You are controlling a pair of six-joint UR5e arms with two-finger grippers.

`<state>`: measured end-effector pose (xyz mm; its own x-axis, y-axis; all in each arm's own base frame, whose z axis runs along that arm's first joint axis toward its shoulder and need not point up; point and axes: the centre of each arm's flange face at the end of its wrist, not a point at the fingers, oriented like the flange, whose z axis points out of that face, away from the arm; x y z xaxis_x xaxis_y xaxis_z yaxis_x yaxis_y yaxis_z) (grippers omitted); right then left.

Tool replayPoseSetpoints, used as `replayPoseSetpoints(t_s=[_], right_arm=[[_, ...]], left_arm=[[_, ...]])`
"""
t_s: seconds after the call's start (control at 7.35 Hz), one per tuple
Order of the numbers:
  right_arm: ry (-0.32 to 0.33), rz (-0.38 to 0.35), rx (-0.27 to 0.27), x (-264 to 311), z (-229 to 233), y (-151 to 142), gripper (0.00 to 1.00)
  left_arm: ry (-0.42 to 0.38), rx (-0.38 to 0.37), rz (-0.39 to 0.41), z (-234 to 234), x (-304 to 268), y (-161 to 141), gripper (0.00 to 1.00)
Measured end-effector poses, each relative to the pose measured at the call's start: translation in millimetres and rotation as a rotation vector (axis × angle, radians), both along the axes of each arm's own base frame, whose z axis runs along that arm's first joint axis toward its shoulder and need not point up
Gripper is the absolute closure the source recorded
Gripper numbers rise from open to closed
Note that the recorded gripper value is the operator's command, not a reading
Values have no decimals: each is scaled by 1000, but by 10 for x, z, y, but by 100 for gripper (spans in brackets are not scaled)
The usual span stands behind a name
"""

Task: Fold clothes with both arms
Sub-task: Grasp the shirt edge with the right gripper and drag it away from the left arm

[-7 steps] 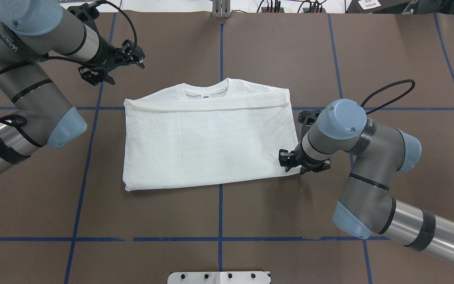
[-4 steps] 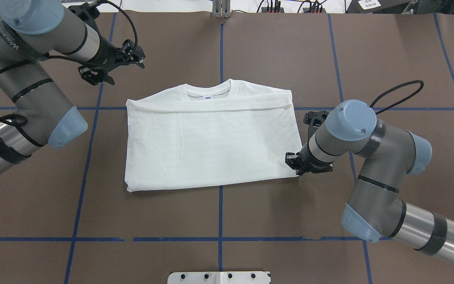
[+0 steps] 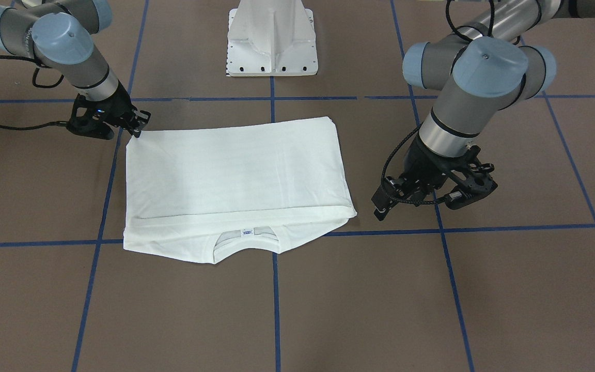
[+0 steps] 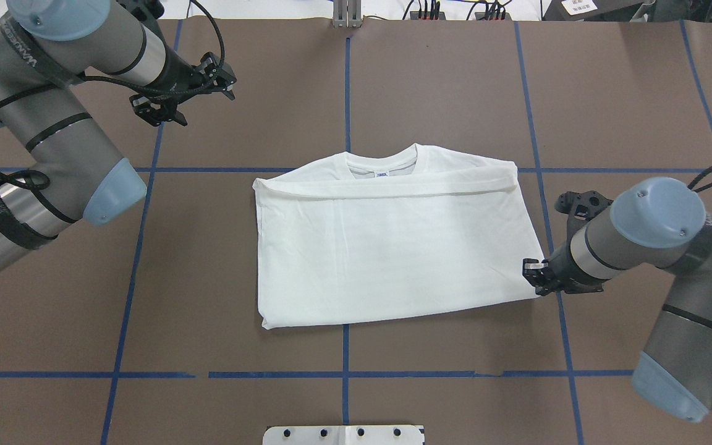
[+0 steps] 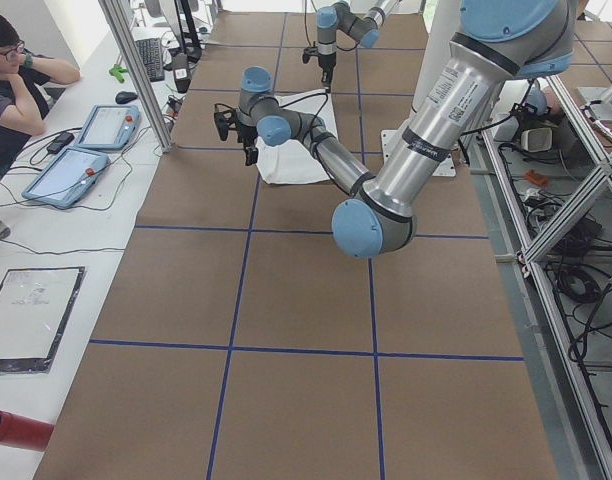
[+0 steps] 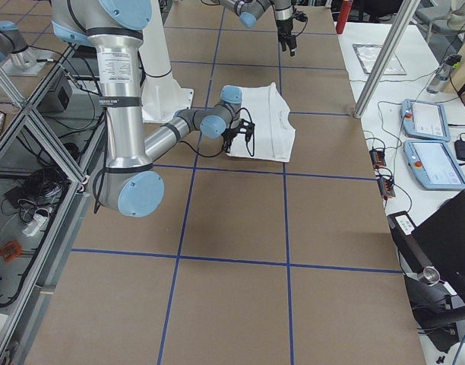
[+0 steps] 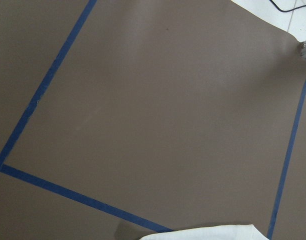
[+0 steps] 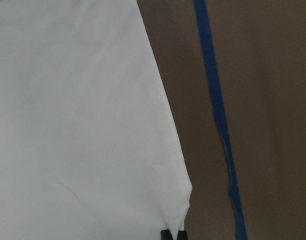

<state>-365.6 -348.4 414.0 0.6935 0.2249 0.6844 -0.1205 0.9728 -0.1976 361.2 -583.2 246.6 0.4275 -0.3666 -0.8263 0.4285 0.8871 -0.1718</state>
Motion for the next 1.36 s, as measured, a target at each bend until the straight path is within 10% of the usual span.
replayPoseSetpoints(t_s=[1.36], right_arm=[[50,-427,-142,-219,-14,2349,100]], left_arm=[[8,15,0,-205,-116,154,2]])
